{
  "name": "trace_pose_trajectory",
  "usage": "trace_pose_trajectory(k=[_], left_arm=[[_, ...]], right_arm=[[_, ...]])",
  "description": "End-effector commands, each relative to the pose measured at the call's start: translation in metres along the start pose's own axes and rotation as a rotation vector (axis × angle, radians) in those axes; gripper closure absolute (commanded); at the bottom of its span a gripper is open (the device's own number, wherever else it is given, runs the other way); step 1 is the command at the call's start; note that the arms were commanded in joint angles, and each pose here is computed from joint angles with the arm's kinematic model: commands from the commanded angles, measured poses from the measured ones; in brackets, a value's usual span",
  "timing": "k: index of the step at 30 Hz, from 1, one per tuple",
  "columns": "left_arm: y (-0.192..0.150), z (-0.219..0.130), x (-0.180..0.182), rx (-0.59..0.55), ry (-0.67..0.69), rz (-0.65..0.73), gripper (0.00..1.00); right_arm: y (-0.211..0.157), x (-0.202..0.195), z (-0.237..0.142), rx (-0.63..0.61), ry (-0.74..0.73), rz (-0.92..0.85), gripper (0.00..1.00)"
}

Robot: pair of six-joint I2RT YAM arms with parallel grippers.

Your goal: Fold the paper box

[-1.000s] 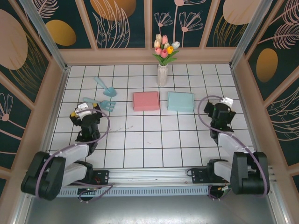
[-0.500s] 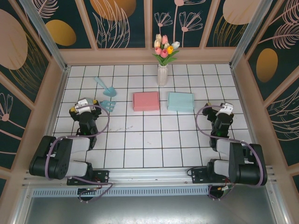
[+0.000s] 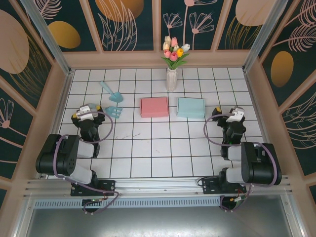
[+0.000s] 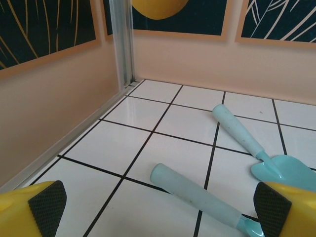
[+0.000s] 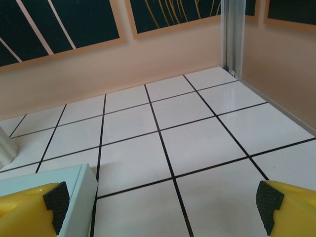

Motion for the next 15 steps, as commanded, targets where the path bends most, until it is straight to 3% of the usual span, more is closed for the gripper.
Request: trace_pose_trajectory(k=[1, 7, 12, 15], left_arm=[[0.012, 0.002, -0.005, -0.049, -0.041, -0.042, 0.01], [0.012, 0.002, -0.005, -0.051, -0.041, -0.042, 0.01], [0.012, 0.002, -0.005, -0.05, -0.042, -0.041, 0.01], [0.012, 0.002, -0.005, -0.049, -0.041, -0.041, 0.01]], right_arm=[[0.015, 0.007, -0.003, -0.083, 0.048, -0.011, 0.01], [0.005, 0.017, 0.001, -0.06, 0.133, -0.047, 0.01], [0.0, 0.009, 0.007, -0.064, 0.07, -0.026, 0.01], [-0.006, 0.011, 0.03, 0.026, 0.037, -0.042, 0.01]])
Point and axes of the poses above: each hand's point on the last joint's axis, 136 mm out from that joint toward the fingers, its own z axis out along the fingers, its own x axis along the line the jaws close on, y = z × x, the point moved 4 cm from there along -z, back along the fingers, and after that the axes turned 2 degrees about z, right-handed, at the moved point
